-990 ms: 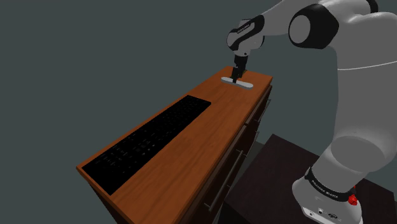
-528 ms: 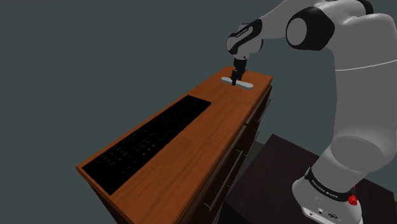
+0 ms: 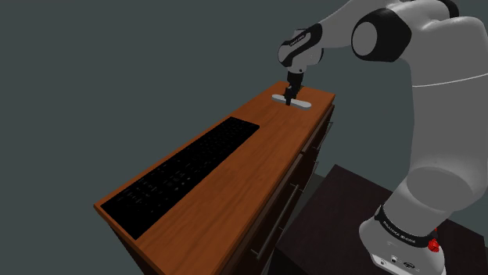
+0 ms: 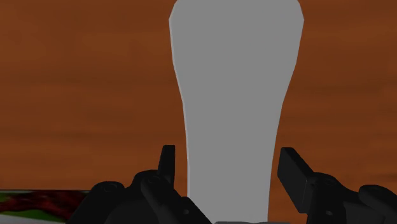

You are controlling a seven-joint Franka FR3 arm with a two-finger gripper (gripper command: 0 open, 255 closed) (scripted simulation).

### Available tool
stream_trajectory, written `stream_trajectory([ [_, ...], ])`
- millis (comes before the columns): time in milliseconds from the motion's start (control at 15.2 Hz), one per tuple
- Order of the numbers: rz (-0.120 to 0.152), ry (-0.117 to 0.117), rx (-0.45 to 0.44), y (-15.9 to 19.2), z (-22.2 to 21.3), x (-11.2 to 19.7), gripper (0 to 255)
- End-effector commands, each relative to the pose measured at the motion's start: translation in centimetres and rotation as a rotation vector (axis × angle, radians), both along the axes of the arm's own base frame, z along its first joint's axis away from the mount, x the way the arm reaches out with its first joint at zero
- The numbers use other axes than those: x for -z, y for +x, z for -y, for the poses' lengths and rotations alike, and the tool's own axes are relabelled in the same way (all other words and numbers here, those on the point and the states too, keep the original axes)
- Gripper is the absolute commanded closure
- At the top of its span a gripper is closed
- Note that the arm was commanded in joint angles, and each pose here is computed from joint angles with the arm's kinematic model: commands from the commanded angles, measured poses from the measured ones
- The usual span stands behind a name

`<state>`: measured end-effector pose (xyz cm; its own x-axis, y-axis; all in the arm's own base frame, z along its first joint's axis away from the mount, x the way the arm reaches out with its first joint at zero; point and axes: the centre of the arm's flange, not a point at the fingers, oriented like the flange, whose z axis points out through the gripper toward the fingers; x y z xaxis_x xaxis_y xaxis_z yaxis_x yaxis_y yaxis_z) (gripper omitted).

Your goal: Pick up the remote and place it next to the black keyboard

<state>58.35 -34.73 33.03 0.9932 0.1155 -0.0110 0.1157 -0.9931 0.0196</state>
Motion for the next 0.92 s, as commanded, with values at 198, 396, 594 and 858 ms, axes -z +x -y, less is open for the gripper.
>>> stream_trajectory([
  [198, 0.0, 0.0, 0.0, 0.0, 0.0, 0.0, 255],
  [396, 0.0, 0.0, 0.0, 0.0, 0.0, -0.5, 255],
  [594, 0.0, 0.0, 0.0, 0.0, 0.0, -2.1, 255],
  [858, 0.0, 0.0, 0.0, 0.0, 0.0, -4.2, 255],
])
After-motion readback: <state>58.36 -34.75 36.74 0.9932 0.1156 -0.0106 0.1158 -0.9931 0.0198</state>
